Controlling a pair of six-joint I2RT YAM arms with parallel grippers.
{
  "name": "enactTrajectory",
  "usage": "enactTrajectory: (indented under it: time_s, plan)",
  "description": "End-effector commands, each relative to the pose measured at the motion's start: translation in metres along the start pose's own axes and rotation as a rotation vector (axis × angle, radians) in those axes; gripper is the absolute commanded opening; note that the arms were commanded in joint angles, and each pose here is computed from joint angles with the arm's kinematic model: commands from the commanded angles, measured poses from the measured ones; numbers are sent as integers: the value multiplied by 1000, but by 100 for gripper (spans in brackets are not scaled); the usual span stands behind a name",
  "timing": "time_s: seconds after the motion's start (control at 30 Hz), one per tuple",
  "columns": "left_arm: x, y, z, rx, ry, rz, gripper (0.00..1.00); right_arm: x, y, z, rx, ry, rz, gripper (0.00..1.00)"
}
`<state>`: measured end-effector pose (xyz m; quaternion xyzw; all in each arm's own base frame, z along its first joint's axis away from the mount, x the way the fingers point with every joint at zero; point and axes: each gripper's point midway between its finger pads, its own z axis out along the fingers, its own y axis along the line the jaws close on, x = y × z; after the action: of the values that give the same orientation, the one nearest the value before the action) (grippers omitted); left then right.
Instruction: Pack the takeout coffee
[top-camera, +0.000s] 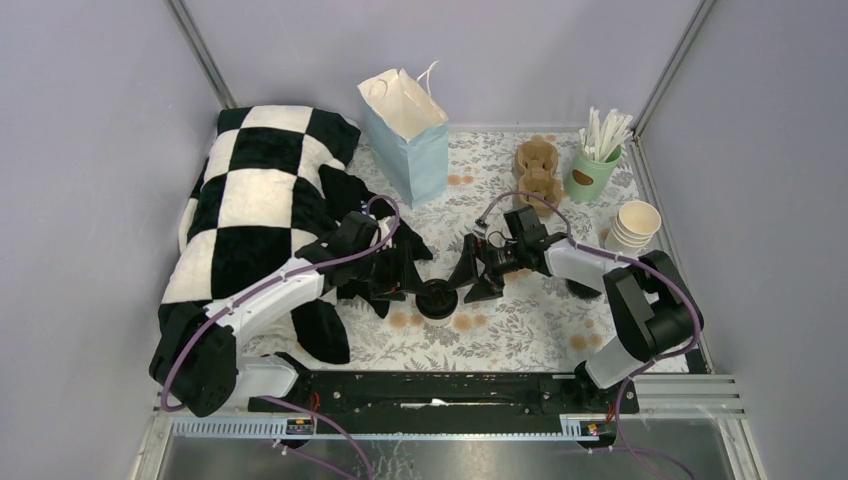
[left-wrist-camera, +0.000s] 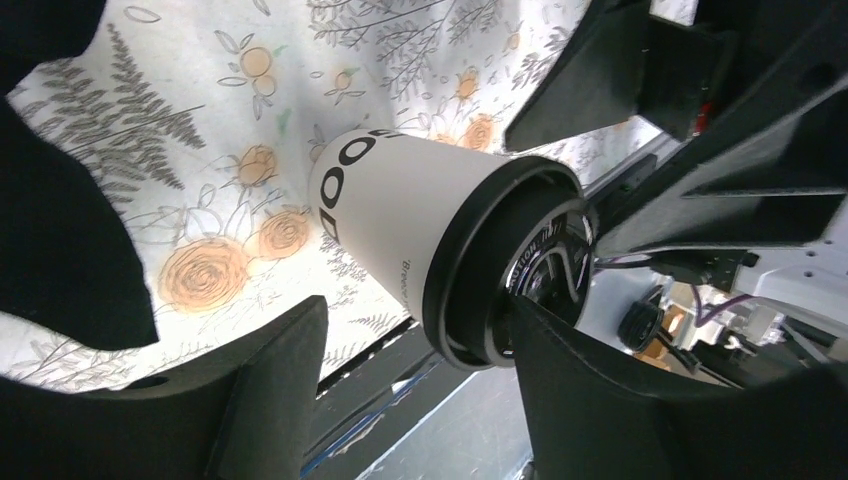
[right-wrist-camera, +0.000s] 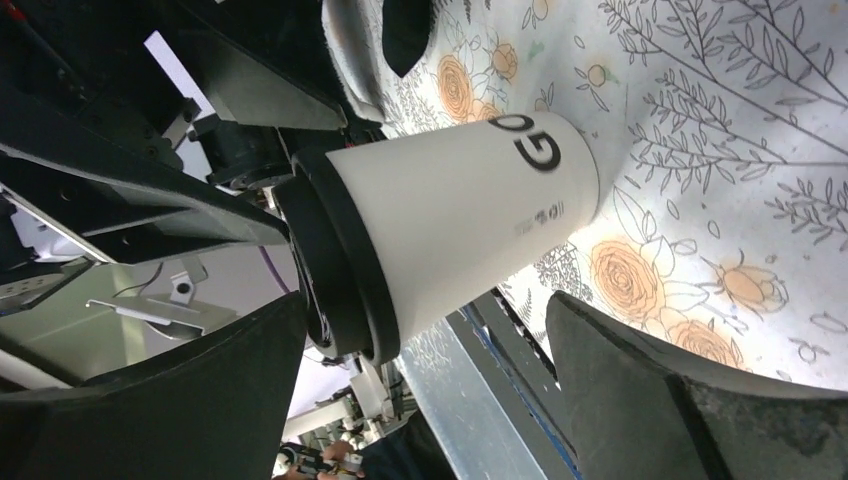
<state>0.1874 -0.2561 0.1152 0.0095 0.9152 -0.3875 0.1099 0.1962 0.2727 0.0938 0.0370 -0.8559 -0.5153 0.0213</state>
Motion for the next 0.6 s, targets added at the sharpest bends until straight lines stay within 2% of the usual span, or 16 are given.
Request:
enactTrajectory:
  time_s: [0.0, 0.13, 0.37, 0.57]
  plan:
    - [-4, 0, -13, -74, -3, 40, 75, 12, 5, -12, 79, 16, -52, 98]
    - [-6, -10, -22, -51, -15, 44, 83, 20, 16, -10, 51, 36, -80, 100]
    - [18, -3, -18, -8, 21, -16, 83, 36, 25, 7, -6, 107, -108, 100]
    - [15, 6, -4, -8, 11, -31, 81, 37, 11, 17, -21, 115, -78, 98]
